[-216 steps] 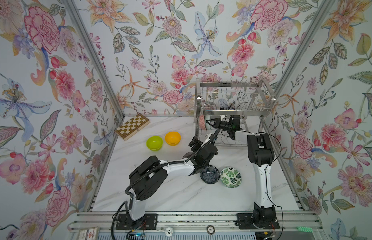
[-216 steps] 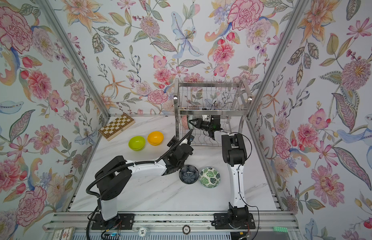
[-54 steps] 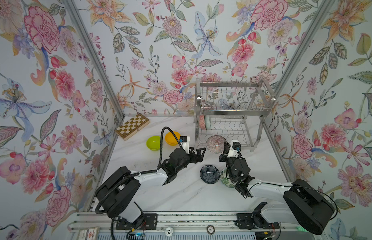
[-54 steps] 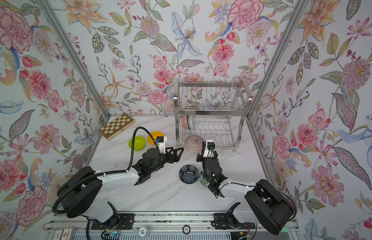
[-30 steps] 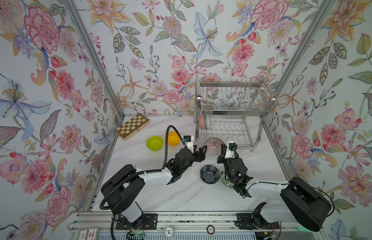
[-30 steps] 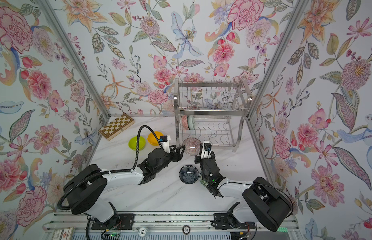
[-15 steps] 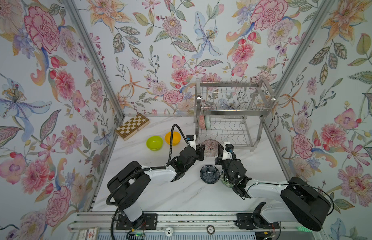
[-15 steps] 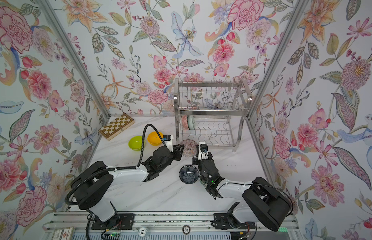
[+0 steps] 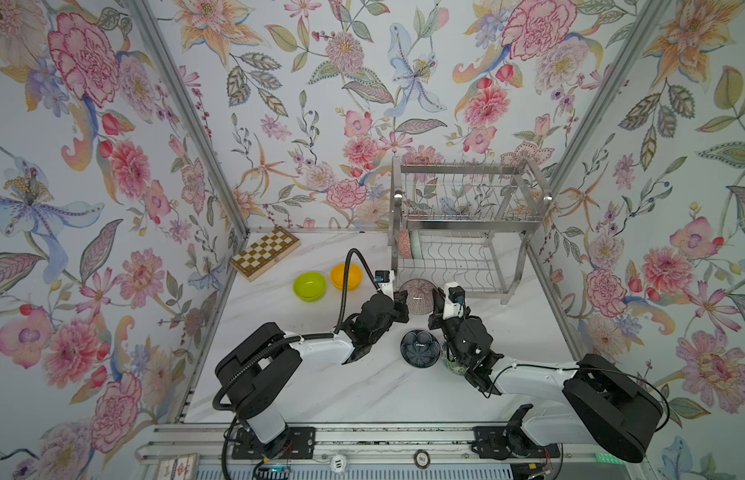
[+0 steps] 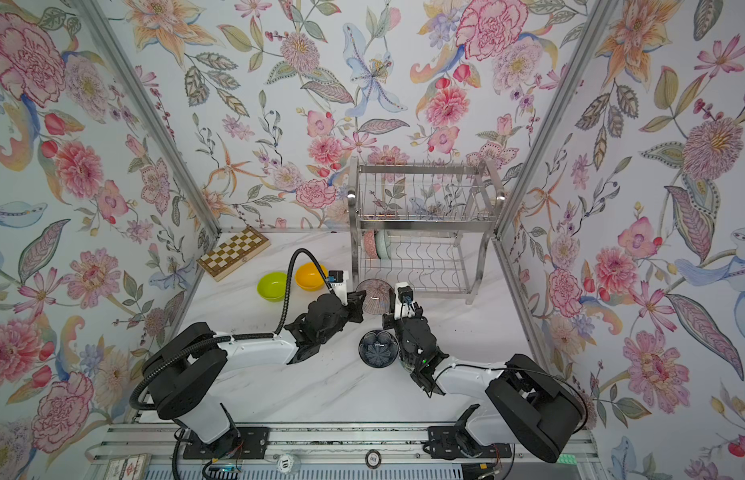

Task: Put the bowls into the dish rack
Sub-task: 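Grasp the striped bowl rim with left gripper beside the right gripper, then carry the striped bowl toward the rack holding it with both grippers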

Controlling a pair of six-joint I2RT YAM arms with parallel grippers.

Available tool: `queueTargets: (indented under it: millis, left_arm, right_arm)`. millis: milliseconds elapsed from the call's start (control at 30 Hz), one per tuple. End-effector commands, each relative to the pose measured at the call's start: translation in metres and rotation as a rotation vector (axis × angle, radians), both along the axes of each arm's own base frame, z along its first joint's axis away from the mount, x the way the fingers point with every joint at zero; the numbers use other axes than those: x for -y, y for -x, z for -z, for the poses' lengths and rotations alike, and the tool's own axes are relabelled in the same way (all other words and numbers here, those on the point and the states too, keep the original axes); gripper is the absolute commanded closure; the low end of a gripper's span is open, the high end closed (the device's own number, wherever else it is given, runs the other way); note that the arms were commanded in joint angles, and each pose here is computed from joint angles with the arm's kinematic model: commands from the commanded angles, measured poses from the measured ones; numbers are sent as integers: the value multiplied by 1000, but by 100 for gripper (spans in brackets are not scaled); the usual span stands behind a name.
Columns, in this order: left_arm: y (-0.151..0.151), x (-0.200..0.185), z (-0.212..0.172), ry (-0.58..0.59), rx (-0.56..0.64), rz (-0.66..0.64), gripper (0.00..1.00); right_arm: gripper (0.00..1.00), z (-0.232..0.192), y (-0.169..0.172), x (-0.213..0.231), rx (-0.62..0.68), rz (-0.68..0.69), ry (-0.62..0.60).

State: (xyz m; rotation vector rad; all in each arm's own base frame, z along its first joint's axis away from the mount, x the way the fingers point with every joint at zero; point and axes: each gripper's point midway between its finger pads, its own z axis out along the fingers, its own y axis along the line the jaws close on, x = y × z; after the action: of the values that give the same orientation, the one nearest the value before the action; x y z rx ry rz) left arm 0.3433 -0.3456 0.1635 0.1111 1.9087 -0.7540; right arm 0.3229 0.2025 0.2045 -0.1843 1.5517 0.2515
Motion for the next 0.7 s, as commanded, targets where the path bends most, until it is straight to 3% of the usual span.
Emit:
queueTargets:
  millis: [0, 100, 300, 467, 567, 667]
  left_arm:
    - [-2, -4, -26, 65, 67, -35, 100]
    - [-6, -14, -33, 48, 108, -86, 100]
    - [-18, -39, -55, -38, 227, -233, 100]
    - [-25, -48, -76, -134, 340, -337, 100]
    - [-26, -43, -87, -193, 417, -375, 100]
    - [-22, -32, -94, -283, 497, -433, 100]
  right_arm:
    - [71, -22, -2, -5, 32, -25, -57]
    - [53, -24, -2, -2, 25, -28, -78]
    - [2, -34, -6, 19, -18, -3, -197]
    - [1, -48, -20, 46, -135, 62, -369]
    - [1, -50, -31, 76, -282, 184, -558]
    - [1, -53, -32, 86, -382, 196, -757]
